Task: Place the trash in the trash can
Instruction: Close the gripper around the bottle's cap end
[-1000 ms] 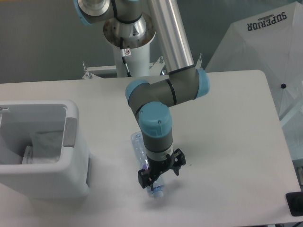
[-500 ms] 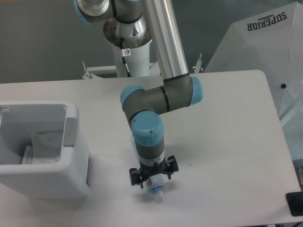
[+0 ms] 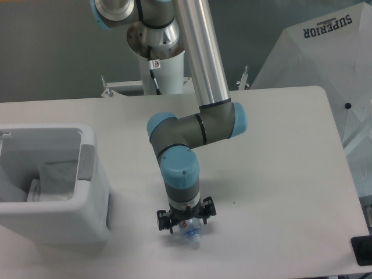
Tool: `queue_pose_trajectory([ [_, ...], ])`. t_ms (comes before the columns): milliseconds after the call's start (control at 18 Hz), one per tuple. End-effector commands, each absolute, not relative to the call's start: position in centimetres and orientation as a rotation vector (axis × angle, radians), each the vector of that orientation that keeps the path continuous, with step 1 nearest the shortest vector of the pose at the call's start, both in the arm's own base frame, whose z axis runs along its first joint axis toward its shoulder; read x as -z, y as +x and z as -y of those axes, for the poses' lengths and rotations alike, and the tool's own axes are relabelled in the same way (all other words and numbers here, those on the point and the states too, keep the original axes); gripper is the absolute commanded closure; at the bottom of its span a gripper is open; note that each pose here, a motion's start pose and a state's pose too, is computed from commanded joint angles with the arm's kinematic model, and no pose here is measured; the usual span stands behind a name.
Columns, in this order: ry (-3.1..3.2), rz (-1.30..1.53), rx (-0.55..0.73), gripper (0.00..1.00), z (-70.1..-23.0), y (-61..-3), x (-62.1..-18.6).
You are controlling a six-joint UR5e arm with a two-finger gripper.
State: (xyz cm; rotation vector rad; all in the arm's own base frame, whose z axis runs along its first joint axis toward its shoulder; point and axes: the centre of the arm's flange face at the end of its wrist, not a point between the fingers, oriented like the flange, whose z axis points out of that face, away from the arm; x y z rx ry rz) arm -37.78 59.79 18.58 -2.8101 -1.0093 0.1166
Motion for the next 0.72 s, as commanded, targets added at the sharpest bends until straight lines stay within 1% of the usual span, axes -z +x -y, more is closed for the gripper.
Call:
queue_pose_trajectory([
  [556,-2.810,1.022,-0.125,0.07,-59.61,-38.44,-18.23],
  [722,-2.807,1.023,-0.122,0.11,-59.60,-38.53,-18.38],
])
